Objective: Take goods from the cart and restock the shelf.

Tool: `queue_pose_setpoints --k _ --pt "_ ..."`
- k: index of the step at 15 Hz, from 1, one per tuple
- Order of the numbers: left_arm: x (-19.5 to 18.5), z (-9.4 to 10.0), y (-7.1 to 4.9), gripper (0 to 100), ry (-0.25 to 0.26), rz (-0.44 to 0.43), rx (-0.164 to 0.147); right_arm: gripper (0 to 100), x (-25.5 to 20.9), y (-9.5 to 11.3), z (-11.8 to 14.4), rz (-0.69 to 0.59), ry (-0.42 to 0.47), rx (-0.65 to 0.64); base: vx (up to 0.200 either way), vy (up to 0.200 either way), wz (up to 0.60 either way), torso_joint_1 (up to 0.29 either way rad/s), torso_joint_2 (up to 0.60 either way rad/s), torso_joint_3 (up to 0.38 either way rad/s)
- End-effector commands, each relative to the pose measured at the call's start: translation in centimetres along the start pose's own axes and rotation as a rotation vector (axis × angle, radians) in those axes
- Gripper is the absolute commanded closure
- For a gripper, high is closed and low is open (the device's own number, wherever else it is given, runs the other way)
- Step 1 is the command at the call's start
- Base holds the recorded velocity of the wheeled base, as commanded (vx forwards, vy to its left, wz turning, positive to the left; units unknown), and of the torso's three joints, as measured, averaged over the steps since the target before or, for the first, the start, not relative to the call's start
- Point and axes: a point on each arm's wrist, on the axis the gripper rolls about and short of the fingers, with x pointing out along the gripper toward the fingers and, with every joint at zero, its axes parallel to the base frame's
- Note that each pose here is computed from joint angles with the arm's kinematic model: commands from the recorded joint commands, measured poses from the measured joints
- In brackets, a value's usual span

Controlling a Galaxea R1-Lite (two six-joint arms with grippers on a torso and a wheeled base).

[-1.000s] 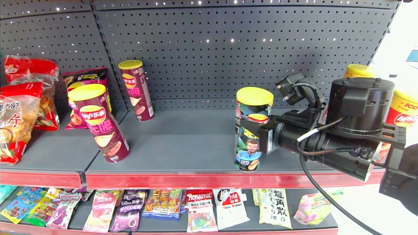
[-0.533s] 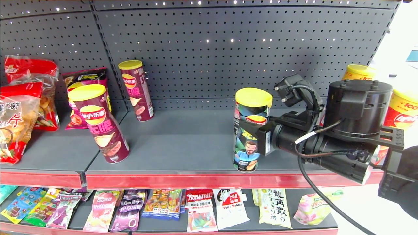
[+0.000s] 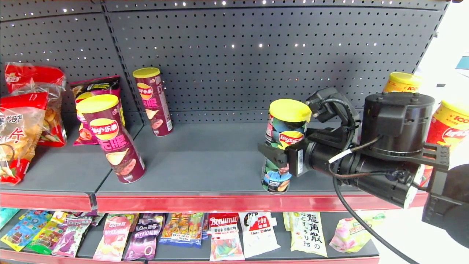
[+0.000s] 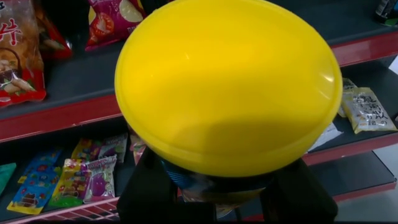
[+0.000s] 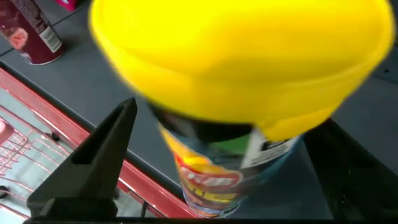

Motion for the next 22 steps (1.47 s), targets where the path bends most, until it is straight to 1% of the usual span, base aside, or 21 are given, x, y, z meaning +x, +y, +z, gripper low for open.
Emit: queue_pose_setpoints --k 1,4,8,11,14,15,16,17,19,21,22 --pt "0.0 0.0 0.0 100 0.001 0.000 0.000 0 -0.4 -0.1 0.2 -0.016 -0.011 0.002 0.000 0.000 0.00 0.000 0.00 0.000" --pt "0.0 0.1 0.0 100 0.002 -0.001 0.000 0 -2.2 -0.5 -0.3 -0.037 -0.008 0.005 0.000 0.000 0.00 0.000 0.00 0.000" --pt "0.2 0.0 0.0 100 0.010 -0.009 -0.001 0 -5.4 -1.0 -1.7 -0.037 0.010 0.001 0.000 0.000 0.00 0.000 0.00 0.000" --pt "0.4 0.1 0.0 100 0.022 -0.029 -0.003 0 -10.0 -1.5 -3.4 -0.019 -0.006 -0.009 0.000 0.000 0.00 0.000 0.00 0.000" --pt "0.9 0.3 0.0 100 0.046 -0.075 -0.009 0 -14.7 -2.8 -5.8 -0.054 -0.037 -0.078 0.000 0.000 0.00 0.000 0.00 0.000" --pt "1.0 0.4 0.0 100 0.049 -0.093 -0.010 0 -15.9 -3.3 -6.2 -0.075 -0.058 -0.089 0.000 0.000 0.00 0.000 0.00 0.000" --pt "1.2 0.8 0.0 100 0.051 -0.111 -0.013 0 -18.0 -4.1 -7.1 -0.129 -0.090 -0.093 0.000 0.000 0.00 0.000 0.00 0.000" --pt "1.3 1.4 0.1 100 0.050 -0.110 -0.013 0 -20.0 -4.8 -8.0 -0.208 -0.104 -0.078 0.000 0.000 0.00 0.000 0.00 0.000" --pt "1.4 2.7 0.4 100 0.042 -0.099 -0.013 0 -23.9 -5.2 -10.0 -0.320 -0.063 -0.063 0.000 0.000 0.00 0.000 0.00 0.000" --pt "1.8 4.2 0.6 100 0.038 -0.105 -0.011 0 -28.7 -4.3 -12.3 -0.406 -0.007 -0.075 0.000 0.000 0.00 0.000 0.00 0.000" --pt "2.0 4.5 0.7 100 0.043 -0.113 -0.014 0 -30.7 -3.7 -13.2 -0.431 0.023 -0.070 0.000 0.000 0.00 0.000 0.00 0.000"
